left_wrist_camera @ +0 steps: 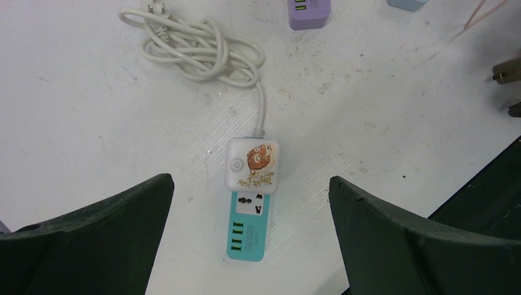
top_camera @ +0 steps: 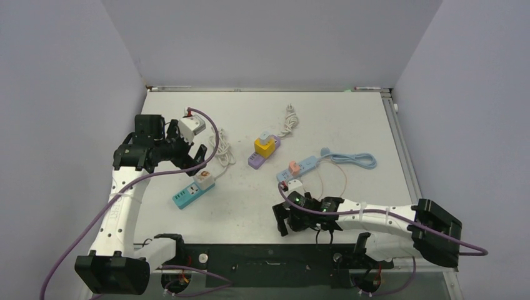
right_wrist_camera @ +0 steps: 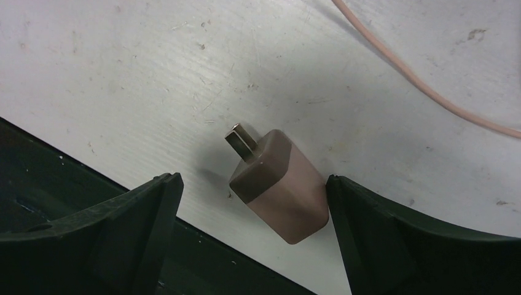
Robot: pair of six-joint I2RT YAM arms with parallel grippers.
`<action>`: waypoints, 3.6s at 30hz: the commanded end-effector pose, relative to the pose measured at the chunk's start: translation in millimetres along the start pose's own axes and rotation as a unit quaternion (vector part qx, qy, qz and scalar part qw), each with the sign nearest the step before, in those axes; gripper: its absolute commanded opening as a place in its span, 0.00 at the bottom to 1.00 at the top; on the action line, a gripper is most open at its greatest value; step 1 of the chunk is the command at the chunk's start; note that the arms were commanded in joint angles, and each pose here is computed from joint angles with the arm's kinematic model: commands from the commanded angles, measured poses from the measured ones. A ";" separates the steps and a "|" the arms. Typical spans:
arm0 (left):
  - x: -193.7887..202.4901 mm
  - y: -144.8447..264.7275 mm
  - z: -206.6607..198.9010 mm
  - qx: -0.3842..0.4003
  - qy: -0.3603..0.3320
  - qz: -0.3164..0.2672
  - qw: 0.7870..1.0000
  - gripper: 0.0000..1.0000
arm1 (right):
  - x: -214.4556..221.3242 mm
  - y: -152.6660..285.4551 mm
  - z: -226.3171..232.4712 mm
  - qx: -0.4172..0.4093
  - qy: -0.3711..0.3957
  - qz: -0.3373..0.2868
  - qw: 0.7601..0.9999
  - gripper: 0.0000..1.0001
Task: Insert the plug
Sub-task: Pick up the plug from the center of the board, then move the socket to the center of the board.
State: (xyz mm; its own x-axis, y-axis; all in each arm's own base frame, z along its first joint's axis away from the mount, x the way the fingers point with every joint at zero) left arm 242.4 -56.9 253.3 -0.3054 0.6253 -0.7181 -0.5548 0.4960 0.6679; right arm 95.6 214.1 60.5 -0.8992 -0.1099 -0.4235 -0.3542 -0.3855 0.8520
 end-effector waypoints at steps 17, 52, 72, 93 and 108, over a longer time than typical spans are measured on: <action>11.5 -4.8 -1.4 0.008 -0.008 0.018 1.000 0.96 | -15.7 2.3 1.8 0.035 0.009 -0.035 0.999 0.46; -1.5 16.7 -83.8 0.275 -0.122 -0.122 0.946 0.97 | -129.6 62.7 170.7 -0.302 0.188 -0.087 0.931 0.05; 91.0 -29.4 20.8 0.141 0.054 0.036 0.988 0.84 | -129.5 3.6 150.1 -0.153 0.151 -0.139 0.967 0.05; 116.2 -99.9 18.4 0.217 0.067 0.102 0.969 0.33 | -118.2 11.9 120.9 -0.160 0.089 -0.158 0.970 0.05; 83.9 -138.5 -8.8 0.264 0.064 0.113 0.956 0.29 | -125.4 15.6 91.8 -0.137 0.088 -0.157 0.974 0.05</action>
State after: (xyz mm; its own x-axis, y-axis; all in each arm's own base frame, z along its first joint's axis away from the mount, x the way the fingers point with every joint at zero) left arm 271.5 -68.3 85.6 -0.4869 0.7260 -0.4856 0.0374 0.5728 0.8189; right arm 172.3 306.9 135.2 -0.7229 -0.1273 -0.6791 -0.4736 -0.6244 0.6212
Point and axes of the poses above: each gripper's point midway between its finger pads, its own y axis back along the fingers, its own z axis along the line the jaws close on, x = y × z, the point moved 4 cm from there along y, back along the fingers, and after that the axes turned 13 degrees about -y, right-handed, at the moved point
